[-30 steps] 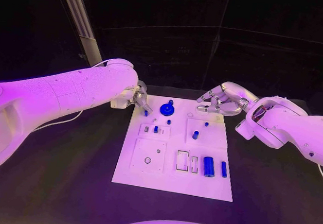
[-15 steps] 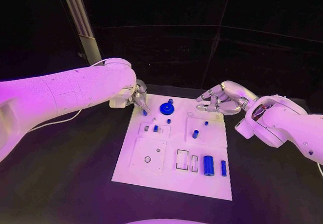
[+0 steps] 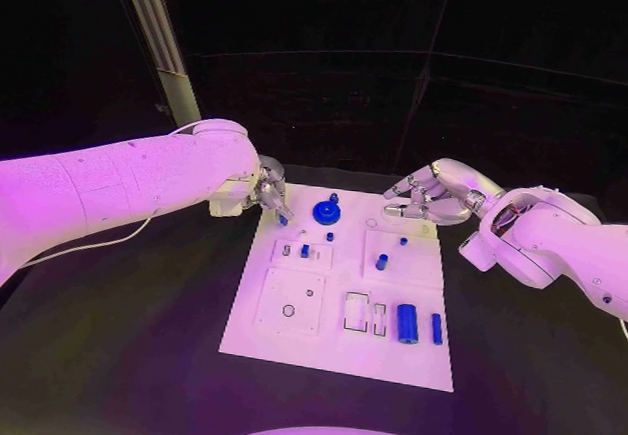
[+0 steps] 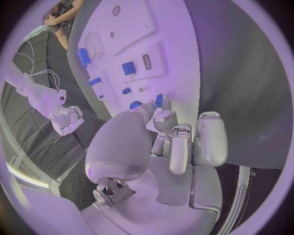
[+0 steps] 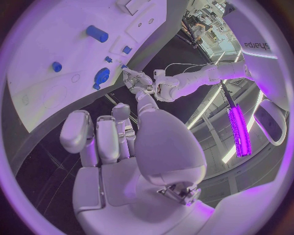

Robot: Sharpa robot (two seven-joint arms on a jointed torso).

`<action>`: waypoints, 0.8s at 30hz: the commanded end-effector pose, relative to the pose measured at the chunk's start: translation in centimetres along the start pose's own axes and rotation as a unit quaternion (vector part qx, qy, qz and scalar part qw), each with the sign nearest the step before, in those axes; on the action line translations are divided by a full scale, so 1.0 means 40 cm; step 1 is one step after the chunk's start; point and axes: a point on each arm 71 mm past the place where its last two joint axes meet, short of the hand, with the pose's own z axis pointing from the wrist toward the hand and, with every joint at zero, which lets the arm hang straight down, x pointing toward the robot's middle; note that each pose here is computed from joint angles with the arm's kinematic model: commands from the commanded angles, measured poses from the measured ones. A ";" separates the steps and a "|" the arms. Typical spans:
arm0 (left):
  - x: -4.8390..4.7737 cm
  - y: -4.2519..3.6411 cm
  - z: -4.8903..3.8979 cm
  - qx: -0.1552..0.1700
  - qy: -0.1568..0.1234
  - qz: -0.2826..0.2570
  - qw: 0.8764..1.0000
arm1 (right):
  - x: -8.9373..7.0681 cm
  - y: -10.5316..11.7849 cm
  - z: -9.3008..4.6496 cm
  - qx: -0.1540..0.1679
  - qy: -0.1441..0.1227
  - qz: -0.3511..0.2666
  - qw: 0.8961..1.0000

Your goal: Assemble the parts on the task board

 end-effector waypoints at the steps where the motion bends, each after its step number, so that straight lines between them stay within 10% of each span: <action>1: -0.002 -0.004 -0.019 0.017 -0.039 -0.025 0.999 | -0.003 0.001 -0.001 -0.004 0.001 -0.001 1.000; 13: 0.064 0.011 -0.083 0.046 -0.059 -0.028 0.997 | -0.007 -0.004 -0.002 -0.002 0.000 -0.002 1.000; 24: 0.122 0.010 -0.089 0.050 -0.035 -0.013 0.998 | -0.006 -0.005 0.000 -0.002 0.001 -0.002 1.000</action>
